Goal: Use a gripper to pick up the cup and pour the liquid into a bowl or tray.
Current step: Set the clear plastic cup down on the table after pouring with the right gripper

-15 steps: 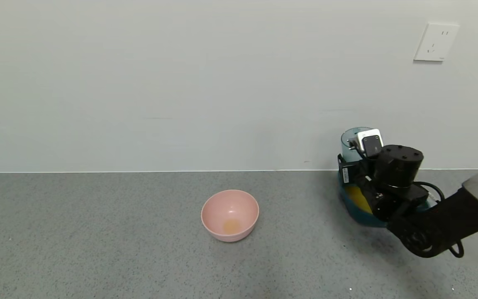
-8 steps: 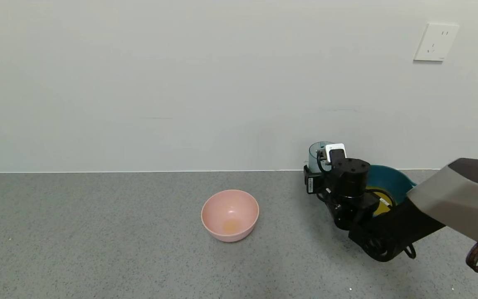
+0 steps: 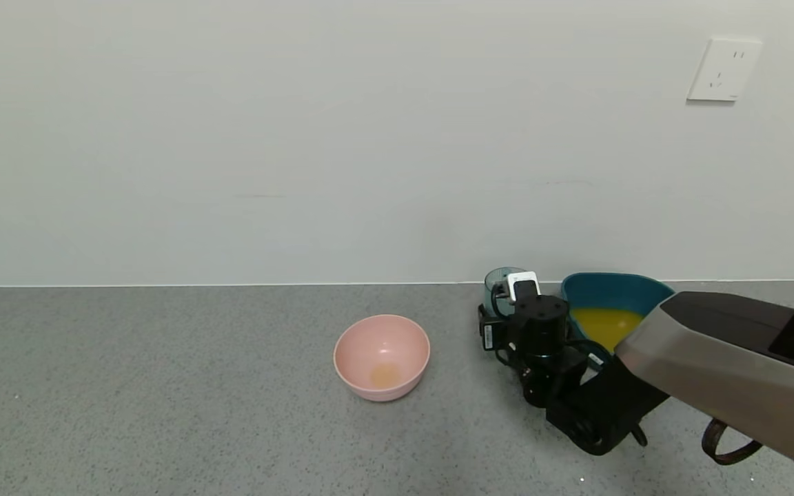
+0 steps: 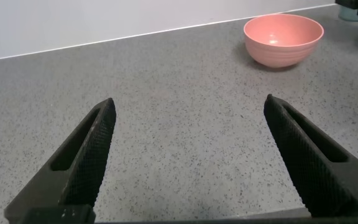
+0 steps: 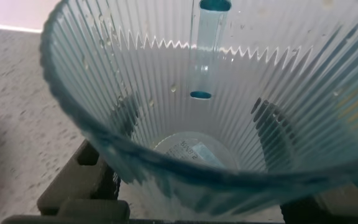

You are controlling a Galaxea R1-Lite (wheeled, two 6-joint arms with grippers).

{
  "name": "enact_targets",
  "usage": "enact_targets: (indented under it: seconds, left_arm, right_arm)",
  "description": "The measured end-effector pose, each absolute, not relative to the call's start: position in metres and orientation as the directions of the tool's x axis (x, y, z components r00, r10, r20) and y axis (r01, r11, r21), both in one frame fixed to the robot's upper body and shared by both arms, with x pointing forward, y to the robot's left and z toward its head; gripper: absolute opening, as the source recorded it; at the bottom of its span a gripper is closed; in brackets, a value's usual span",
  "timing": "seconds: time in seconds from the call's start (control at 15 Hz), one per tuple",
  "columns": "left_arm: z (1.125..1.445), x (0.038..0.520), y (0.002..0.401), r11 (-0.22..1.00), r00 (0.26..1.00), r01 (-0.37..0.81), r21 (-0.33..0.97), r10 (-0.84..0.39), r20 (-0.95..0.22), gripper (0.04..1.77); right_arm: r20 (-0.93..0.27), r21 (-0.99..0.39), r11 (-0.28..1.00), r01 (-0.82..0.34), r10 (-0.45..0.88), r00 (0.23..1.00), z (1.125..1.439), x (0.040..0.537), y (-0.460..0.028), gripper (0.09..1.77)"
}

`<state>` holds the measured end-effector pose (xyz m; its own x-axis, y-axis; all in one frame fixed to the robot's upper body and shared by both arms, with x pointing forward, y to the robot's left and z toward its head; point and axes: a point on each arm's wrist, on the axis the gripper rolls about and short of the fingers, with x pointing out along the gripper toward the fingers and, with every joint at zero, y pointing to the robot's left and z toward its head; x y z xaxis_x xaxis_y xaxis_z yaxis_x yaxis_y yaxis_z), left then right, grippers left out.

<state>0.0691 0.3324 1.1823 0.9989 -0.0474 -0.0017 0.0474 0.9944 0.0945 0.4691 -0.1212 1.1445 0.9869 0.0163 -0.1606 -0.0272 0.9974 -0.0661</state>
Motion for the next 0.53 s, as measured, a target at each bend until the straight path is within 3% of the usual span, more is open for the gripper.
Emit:
enact_targets:
  seconds: [0.53]
  left_arm:
    - [1.182, 0.069, 0.332, 0.994, 0.999, 0.047, 0.094, -0.047, -0.001, 1.72]
  right_arm:
    - [-0.161, -0.053, 0.998, -0.034, 0.025, 0.987, 1.125, 0.482, -0.109, 1.37]
